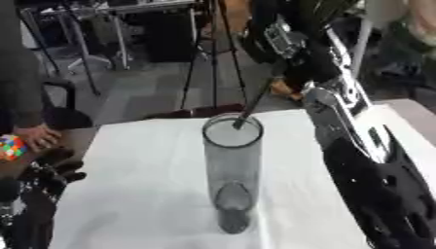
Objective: Arrange flowers into the vase.
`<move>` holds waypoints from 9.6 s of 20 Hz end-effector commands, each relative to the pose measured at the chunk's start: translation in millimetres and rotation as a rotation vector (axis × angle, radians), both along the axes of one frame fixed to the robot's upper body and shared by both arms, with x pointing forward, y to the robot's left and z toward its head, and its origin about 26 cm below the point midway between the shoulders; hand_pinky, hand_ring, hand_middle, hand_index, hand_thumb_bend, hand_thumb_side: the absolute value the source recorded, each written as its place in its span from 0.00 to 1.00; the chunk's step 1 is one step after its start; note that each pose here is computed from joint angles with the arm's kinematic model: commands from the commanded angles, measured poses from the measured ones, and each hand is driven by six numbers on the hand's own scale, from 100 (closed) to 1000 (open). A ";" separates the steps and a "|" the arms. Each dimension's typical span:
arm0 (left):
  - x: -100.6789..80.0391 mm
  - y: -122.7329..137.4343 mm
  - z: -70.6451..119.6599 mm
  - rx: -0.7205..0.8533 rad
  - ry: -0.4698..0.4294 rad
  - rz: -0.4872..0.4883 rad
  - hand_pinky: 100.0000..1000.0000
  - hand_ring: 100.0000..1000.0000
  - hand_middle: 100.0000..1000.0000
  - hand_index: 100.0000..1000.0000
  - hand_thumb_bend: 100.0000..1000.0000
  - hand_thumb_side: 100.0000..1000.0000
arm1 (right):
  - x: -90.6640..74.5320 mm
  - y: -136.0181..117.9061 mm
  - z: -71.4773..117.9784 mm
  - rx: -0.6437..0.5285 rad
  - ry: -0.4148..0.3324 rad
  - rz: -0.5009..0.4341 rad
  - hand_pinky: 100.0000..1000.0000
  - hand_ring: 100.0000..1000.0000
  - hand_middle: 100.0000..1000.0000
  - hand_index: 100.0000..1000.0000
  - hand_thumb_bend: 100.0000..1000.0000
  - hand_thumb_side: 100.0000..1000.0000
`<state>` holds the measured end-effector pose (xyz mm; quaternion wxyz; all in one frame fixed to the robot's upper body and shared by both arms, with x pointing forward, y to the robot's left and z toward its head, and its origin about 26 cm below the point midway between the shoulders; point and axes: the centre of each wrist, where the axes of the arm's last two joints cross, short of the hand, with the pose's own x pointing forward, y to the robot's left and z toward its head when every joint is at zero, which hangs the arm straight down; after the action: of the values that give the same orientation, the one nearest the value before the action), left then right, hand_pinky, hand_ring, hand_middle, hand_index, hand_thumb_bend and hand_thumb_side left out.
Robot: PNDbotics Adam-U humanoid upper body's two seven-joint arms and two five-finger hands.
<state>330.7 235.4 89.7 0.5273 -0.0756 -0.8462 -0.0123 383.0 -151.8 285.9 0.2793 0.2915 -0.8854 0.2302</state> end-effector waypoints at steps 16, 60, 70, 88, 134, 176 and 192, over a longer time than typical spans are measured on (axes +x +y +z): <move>1.5 4.5 5.4 0.013 -0.019 0.006 0.66 0.67 0.69 0.77 1.00 0.85 | 15.5 0.7 11.8 -0.109 0.034 0.023 0.00 0.00 0.00 0.03 0.22 0.12; 2.6 4.5 4.4 0.008 -0.016 0.007 0.66 0.66 0.69 0.77 1.00 0.86 | 45.0 -13.3 -23.9 -0.300 0.049 -0.123 0.00 0.08 0.03 0.14 0.32 0.31; 2.8 4.8 3.4 0.006 -0.014 0.009 0.66 0.66 0.69 0.77 1.00 0.86 | 50.5 -18.4 -31.9 -0.325 0.067 -0.159 0.17 0.31 0.19 0.13 0.31 0.32; 2.6 4.7 2.9 0.005 -0.012 0.009 0.66 0.66 0.69 0.77 1.00 0.86 | 53.3 -20.3 -35.7 -0.347 0.067 -0.171 0.62 0.64 0.50 0.23 0.32 0.34; 3.3 5.4 1.3 0.007 -0.009 0.010 0.66 0.66 0.69 0.77 1.00 0.86 | 57.9 -30.0 -25.9 -0.564 -0.016 -0.103 0.73 0.72 0.58 0.46 0.33 0.36; 2.7 8.9 -1.9 0.014 0.004 0.021 0.66 0.65 0.69 0.77 1.00 0.86 | 48.1 -34.1 -11.2 -0.613 -0.044 0.009 0.74 0.72 0.58 0.46 0.33 0.37; 3.8 8.1 -3.2 0.006 0.010 0.023 0.66 0.65 0.69 0.77 0.99 0.87 | 58.3 -45.9 -38.7 -0.564 0.147 -0.031 0.72 0.70 0.57 0.45 0.33 0.41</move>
<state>332.4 240.5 78.9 0.5418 -0.0684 -0.8377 -0.0078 440.3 -195.1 239.3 0.4159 0.2088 -0.7632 0.4482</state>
